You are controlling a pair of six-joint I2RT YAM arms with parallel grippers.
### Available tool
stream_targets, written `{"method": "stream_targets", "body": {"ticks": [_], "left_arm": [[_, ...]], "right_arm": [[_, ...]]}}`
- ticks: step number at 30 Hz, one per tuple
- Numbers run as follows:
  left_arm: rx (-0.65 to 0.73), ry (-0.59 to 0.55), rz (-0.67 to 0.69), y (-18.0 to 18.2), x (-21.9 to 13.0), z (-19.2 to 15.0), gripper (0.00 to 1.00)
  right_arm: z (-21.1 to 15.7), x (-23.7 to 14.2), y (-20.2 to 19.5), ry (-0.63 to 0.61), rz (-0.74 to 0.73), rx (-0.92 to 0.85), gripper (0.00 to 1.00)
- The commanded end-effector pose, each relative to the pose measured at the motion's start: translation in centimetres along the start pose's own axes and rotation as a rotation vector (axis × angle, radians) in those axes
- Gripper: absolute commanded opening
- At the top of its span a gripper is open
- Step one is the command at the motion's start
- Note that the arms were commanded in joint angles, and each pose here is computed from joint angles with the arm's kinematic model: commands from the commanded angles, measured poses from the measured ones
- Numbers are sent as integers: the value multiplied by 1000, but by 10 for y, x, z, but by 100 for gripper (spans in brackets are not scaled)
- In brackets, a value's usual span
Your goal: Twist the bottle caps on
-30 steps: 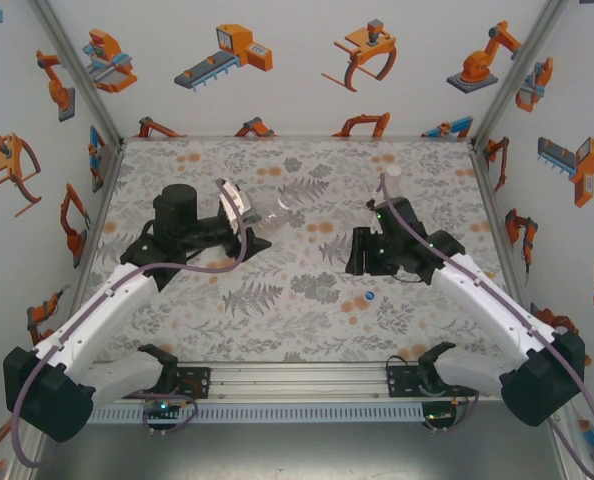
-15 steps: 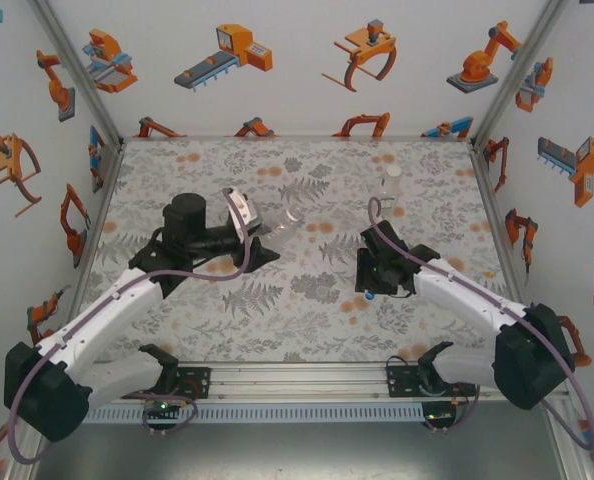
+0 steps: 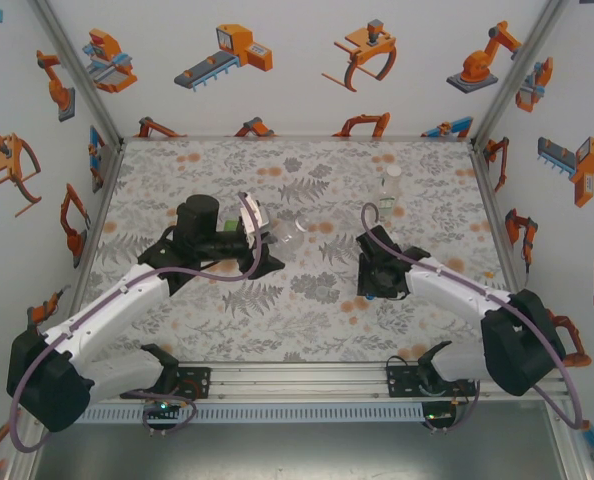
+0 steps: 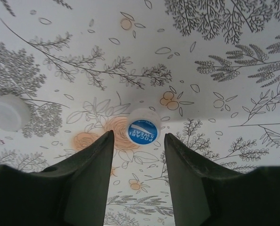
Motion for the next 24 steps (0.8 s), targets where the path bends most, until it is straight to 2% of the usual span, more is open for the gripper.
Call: {"method": "stream_targets", "body": {"ticks": [1, 24], "left_arm": [[37, -20, -20, -4, -1, 14, 0], [29, 17, -46, -9, 8, 7, 0]], "right_arm": [[-4, 7, -4, 0, -17, 18, 44], [-6, 22, -10, 16, -44, 18, 38]]}}
Point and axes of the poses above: each hand's point on the last joint's axis, 136 mm out from that joint toward the fingers, its own x axis out along the fingers, its own y axis along the line the jaws close on, z = x × y, the point moved 2 cm from there along -x, back along the fingers, and after that the axes turned 4 degrees about -x, right-handed, at the moved point
